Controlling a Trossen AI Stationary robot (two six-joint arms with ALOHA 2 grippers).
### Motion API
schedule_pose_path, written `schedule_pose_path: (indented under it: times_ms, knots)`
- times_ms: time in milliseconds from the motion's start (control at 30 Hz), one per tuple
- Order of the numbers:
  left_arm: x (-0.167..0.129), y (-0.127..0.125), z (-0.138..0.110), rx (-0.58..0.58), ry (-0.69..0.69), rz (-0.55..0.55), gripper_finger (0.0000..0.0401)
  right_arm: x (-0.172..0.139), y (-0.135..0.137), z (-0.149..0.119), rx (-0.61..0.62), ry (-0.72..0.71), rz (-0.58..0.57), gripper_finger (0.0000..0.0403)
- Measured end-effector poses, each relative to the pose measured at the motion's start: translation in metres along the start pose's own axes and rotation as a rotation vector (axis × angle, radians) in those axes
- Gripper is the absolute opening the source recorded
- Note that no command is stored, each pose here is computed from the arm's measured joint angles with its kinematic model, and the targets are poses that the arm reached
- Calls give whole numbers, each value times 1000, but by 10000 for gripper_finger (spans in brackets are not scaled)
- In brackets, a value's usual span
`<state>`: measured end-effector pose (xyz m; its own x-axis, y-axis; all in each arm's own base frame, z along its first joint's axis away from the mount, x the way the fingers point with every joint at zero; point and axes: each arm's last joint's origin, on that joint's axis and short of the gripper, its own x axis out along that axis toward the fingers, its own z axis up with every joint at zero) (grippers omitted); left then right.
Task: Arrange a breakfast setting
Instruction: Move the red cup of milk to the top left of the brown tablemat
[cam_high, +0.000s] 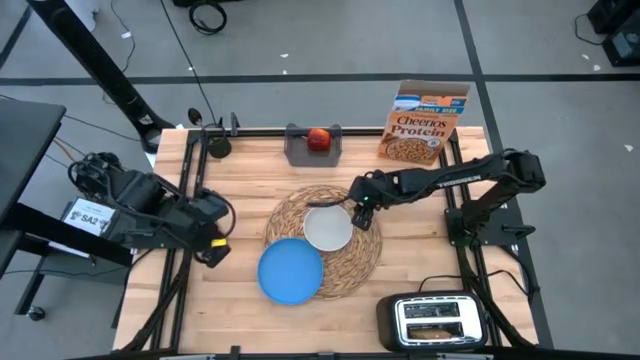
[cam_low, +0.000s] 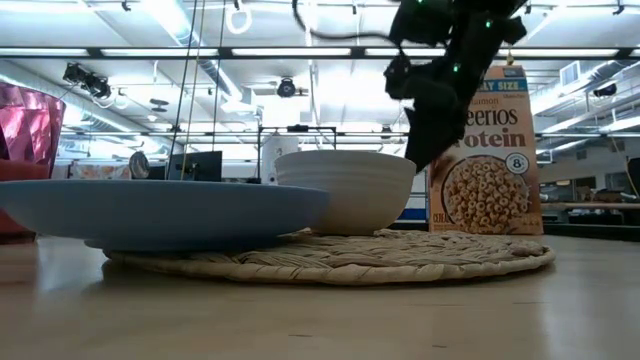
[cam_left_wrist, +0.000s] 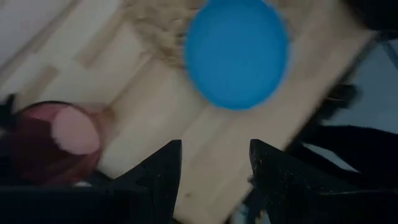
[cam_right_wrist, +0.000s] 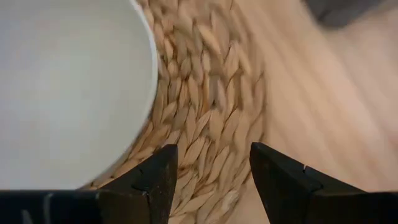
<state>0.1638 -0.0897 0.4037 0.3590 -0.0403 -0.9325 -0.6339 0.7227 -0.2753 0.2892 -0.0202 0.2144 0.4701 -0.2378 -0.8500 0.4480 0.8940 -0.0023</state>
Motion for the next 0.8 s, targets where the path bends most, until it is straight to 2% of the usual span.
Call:
schedule_pose_path:
  times_ms: [167,367,667,800]
  knots:
    - [41,12,2,-57,45,169,197,-35,-2,6,-15,-77,36,206]
    - [86,39,13,-215,117,359,197,-85,-3,10,-5,-222,110,206]
    - [122,73,20,-351,272,481,189,-127,-8,0,23,-322,163,206]
    - [136,81,21,-362,307,474,165,-135,-5,-4,-16,-347,191,206]
